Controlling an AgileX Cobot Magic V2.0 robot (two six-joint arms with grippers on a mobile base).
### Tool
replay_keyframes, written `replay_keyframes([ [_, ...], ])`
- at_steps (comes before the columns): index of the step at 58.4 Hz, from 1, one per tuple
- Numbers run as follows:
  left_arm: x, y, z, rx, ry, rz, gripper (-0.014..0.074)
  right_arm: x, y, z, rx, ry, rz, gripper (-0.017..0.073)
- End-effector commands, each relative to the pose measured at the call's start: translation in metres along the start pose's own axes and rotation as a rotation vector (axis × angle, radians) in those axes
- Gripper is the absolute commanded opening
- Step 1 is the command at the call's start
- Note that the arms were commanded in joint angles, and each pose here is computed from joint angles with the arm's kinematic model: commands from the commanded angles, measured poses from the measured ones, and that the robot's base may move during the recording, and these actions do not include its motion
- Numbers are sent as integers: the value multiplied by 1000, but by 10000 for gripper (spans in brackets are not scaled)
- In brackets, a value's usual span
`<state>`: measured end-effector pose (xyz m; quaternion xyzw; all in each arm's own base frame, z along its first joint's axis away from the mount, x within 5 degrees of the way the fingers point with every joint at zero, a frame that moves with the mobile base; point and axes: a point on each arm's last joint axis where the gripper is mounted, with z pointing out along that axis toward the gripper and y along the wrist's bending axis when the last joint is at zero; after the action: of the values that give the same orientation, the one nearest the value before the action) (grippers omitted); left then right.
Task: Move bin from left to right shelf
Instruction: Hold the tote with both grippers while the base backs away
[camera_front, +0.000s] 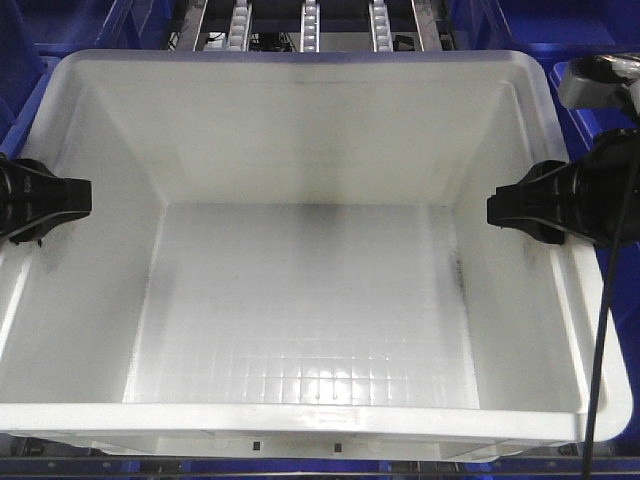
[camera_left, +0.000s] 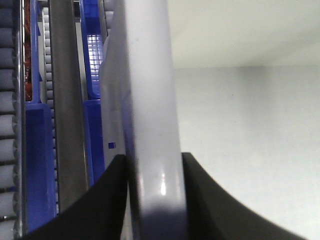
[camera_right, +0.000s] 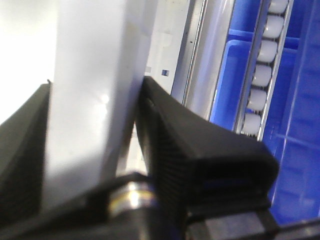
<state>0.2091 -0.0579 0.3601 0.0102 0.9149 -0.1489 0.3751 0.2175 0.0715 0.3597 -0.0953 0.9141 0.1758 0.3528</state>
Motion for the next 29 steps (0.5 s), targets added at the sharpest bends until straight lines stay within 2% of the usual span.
replay_keyframes([
  [1, -18, -11, -21, 65, -177, 24, 0, -16, 6, -18, -19, -158, -26, -5],
  [29, -18, -11, -21, 65, -177, 24, 0, -16, 6, -18, -19, -158, -26, -5],
])
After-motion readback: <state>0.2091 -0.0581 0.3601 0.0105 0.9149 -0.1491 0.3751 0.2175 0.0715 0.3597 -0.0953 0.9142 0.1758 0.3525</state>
